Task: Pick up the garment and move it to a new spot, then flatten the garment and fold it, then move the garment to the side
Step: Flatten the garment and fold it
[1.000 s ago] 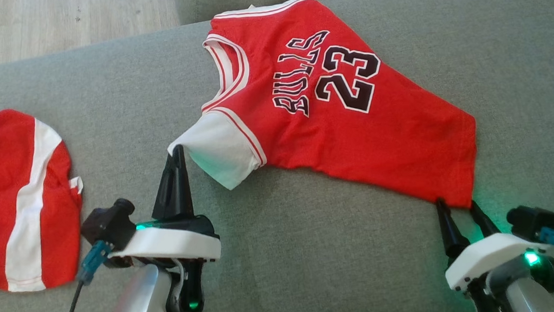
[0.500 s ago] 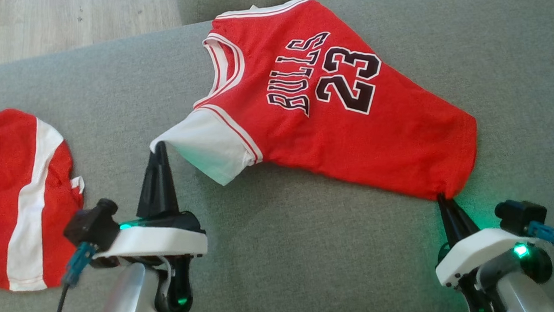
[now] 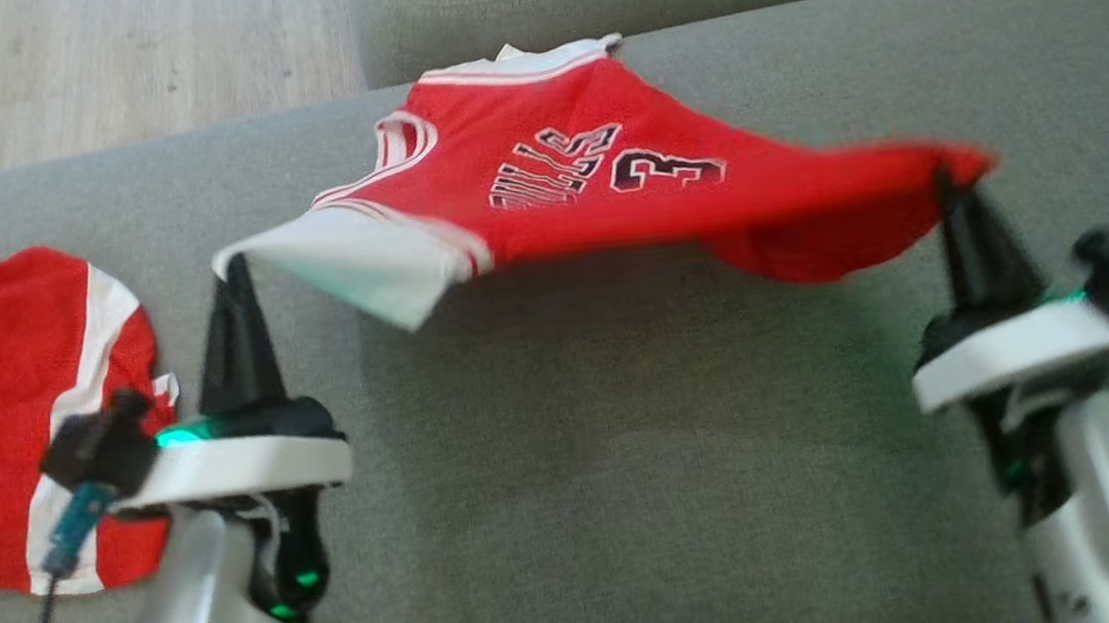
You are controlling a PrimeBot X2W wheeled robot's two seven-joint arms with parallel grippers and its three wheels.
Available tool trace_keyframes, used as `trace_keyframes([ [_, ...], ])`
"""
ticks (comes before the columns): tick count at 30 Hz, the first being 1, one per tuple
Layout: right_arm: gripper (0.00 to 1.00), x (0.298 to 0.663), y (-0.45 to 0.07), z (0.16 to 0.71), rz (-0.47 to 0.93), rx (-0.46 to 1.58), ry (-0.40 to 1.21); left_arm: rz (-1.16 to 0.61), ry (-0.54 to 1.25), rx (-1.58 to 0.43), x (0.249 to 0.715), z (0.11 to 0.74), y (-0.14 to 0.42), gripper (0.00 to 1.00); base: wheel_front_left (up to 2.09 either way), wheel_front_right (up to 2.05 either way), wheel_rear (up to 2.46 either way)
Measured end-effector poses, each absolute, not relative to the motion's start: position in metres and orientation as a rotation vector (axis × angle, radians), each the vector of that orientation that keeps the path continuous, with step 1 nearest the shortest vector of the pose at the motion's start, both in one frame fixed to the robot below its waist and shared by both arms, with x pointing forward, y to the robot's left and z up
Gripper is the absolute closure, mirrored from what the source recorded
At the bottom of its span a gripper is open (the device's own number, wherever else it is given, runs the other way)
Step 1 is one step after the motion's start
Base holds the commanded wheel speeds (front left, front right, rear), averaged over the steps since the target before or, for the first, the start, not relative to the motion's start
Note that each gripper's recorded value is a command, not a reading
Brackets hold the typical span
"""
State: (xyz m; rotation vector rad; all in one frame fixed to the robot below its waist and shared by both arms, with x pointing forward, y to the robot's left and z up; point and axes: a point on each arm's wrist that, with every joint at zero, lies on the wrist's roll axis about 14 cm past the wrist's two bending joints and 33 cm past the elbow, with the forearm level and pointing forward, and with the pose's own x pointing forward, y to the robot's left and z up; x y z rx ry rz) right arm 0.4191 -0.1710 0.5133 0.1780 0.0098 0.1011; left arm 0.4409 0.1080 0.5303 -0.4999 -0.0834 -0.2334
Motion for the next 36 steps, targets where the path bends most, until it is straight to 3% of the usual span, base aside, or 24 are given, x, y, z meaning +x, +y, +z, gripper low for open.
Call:
trace_keyframes([
  [10,1.00,0.429,-0.188,0.659,0.146,-0.001,-0.328,-0.258,-0.373,-0.591,0.447,0.648,0.133,1.00,0.00,0.00,0.00],
  [20,1.00,0.409,-0.174,0.734,0.197,-0.063,-0.454,-0.376,-0.618,-0.549,0.405,0.783,0.136,1.00,0.00,0.00,0.00],
  [28,1.00,0.407,-0.165,0.728,0.219,-0.038,-0.375,-0.365,-0.530,-0.434,0.411,0.787,0.139,1.00,0.00,0.00,0.00],
  [32,1.00,0.425,-0.164,0.705,0.217,-0.038,-0.283,-0.358,-0.418,-0.395,0.439,0.763,0.137,1.00,0.00,0.00,0.00],
  [36,1.00,0.470,-0.165,0.672,0.213,-0.029,-0.151,-0.355,-0.307,-0.326,0.494,0.739,0.136,1.00,0.00,0.00,0.00],
])
